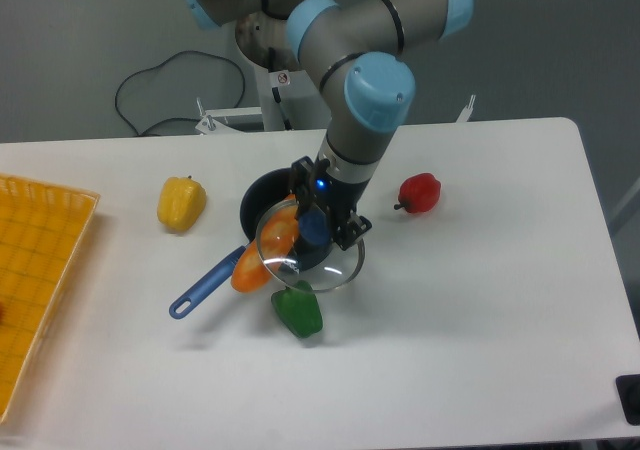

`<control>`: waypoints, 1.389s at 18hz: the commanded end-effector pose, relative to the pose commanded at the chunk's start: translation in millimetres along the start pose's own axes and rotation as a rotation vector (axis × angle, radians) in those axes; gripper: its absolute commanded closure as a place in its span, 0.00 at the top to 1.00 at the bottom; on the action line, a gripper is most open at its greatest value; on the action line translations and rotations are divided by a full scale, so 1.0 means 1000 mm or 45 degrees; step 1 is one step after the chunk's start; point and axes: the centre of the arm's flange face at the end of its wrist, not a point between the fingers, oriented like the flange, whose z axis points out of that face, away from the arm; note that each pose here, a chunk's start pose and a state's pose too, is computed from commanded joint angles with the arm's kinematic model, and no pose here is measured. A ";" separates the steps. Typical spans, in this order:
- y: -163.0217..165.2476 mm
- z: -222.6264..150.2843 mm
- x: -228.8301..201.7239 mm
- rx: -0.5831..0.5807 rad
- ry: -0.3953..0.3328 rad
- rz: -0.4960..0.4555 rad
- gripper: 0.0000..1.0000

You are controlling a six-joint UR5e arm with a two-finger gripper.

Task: Close the pot lid

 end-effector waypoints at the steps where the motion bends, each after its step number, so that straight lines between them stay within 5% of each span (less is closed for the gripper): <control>1: 0.000 -0.001 0.002 0.008 0.000 0.001 0.56; 25: 0.020 0.026 0.039 0.014 0.077 0.040 0.56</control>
